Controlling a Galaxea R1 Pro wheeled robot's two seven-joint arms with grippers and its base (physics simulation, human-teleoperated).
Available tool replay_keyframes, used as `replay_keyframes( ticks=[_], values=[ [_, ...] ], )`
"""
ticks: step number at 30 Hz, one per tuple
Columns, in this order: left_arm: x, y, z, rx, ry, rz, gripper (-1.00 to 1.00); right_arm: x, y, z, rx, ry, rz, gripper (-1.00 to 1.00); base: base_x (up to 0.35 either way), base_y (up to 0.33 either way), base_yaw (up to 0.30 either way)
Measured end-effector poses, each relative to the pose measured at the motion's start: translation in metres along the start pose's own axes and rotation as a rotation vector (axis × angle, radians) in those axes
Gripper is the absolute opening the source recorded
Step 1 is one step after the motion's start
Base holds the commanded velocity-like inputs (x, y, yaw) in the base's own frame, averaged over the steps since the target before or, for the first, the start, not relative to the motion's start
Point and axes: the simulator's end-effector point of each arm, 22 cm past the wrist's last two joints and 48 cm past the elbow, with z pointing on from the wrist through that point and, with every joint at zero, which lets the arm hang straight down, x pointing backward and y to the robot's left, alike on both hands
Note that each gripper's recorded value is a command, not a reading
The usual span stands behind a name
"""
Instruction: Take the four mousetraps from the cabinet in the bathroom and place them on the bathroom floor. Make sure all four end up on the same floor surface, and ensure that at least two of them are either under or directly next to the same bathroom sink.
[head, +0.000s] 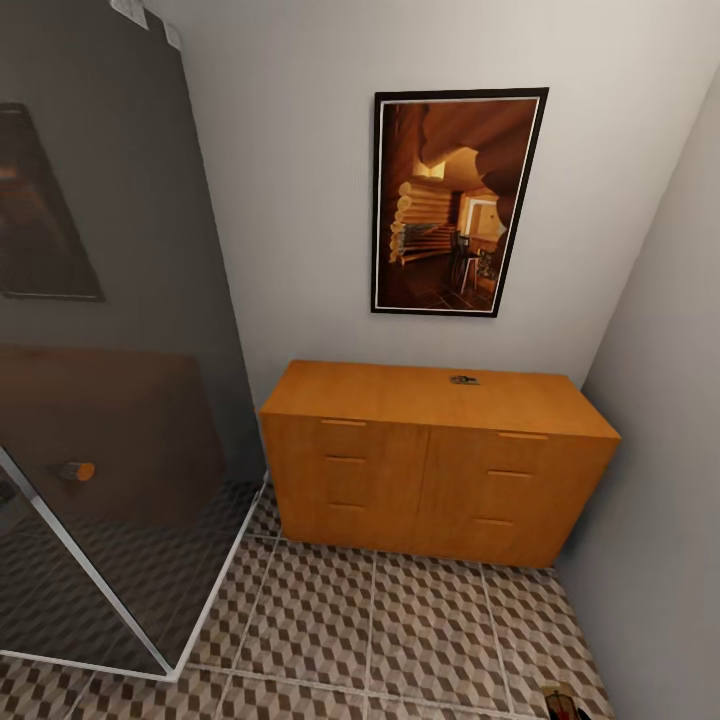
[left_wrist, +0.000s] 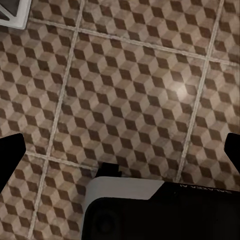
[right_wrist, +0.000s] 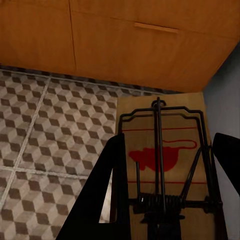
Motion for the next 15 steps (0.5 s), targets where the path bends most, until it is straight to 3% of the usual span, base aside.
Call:
replay_keyframes(
  ticks=[7,11,15],
  values=[
    [0.033,-0.016,-0.004,0.032,0.053,-0.002,1.0,0.0,0.004,0.0,-0.005,0.0,0.003,-1.0,0.0,0.0,-0.036],
    [0.026,-0.024,-0.008,0.05,-0.039,-0.016,1.0,-0.002,0.005,0.0,-0.007,-0.006,0.002,-1.0,0.0,0.0,-0.189],
    [0.025,-0.027,-0.01,0.057,-0.058,-0.02,1.0,-0.004,0.005,0.0,-0.007,-0.011,0.002,-1.0,0.0,0.0,-0.218]
  ],
)
